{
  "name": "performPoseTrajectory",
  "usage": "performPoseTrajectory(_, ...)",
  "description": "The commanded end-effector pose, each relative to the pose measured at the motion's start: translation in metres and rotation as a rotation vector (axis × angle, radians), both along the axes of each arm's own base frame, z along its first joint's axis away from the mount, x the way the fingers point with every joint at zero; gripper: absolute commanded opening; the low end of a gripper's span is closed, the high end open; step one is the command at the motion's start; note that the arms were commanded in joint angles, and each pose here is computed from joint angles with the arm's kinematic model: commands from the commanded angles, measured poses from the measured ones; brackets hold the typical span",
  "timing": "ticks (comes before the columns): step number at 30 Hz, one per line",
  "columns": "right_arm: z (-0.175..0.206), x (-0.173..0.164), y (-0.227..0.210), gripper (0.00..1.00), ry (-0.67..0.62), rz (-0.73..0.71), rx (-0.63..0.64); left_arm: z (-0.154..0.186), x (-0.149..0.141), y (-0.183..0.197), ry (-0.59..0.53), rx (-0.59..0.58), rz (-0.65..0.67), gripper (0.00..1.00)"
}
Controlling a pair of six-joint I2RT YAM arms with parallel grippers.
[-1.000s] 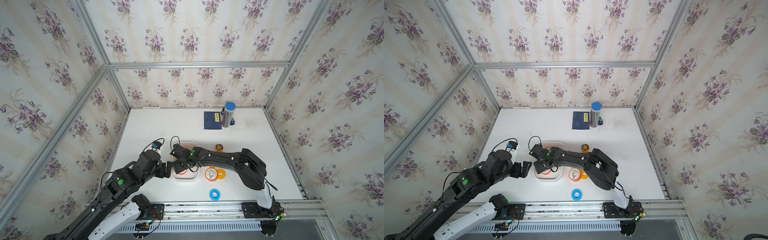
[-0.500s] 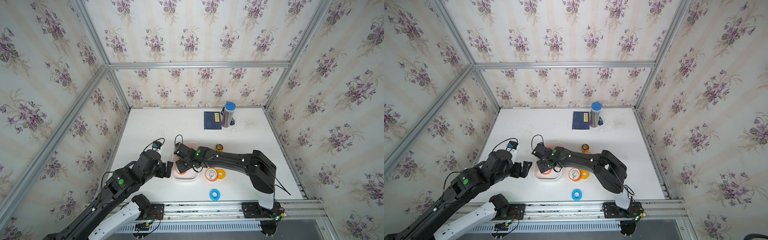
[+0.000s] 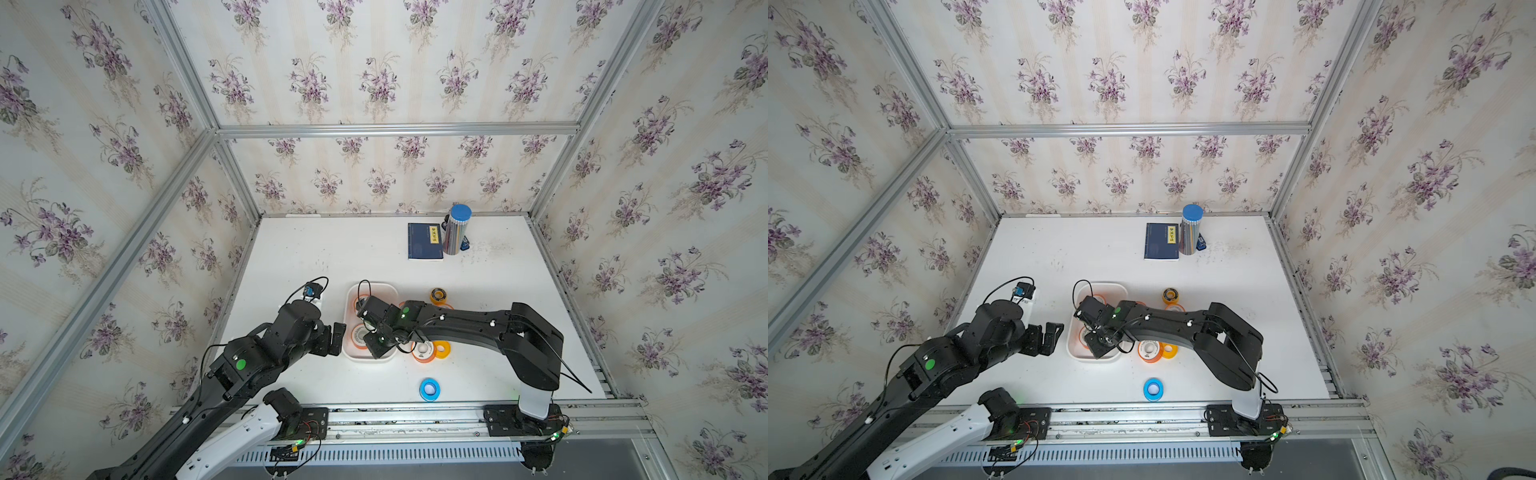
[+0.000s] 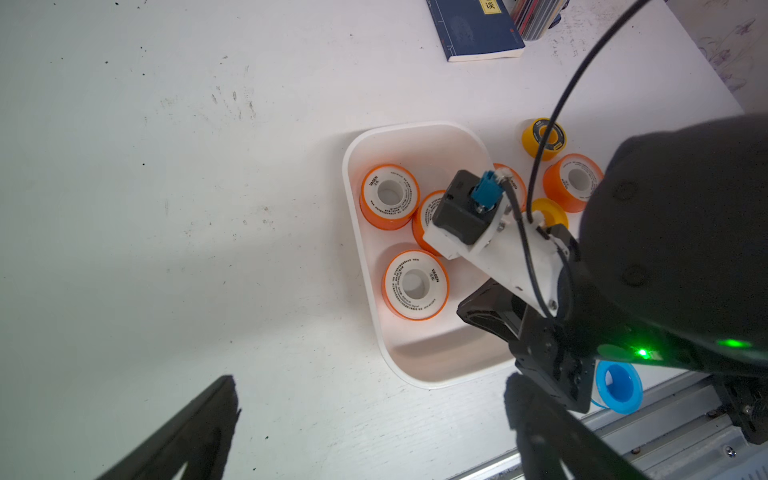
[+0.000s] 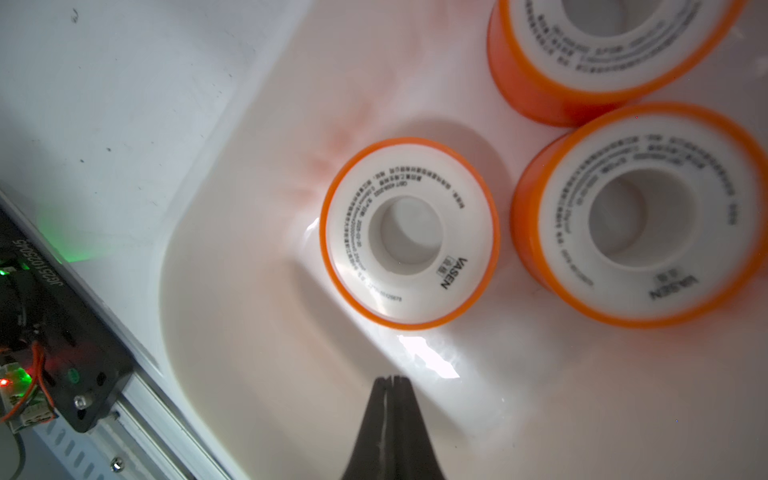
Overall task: Put the sealing tape into the storage box
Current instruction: Place the sealing tape in the storage box.
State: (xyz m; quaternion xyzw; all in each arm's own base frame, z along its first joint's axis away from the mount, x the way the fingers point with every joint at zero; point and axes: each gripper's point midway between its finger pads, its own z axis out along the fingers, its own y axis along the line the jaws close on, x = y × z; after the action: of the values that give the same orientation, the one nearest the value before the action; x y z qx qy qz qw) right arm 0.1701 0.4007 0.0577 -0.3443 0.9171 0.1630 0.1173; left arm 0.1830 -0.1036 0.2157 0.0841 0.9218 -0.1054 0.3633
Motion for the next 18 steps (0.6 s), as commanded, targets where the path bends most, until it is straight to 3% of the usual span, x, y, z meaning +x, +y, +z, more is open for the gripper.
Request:
performPoseTrajectory(1, -0.006, -0.005, 0.003, 0.05, 0.025, 0.032, -0.002, 0.002, 0.002, 0.0, -0.008, -0.003, 0.01, 1.0)
performPoseTrajectory(18, -0.026, 0.015, 0.018, 0.05, -0.023, -0.015, -0.048, 0.0, 0.003, -0.001, 0.002, 0.003, 0.006, 1.0)
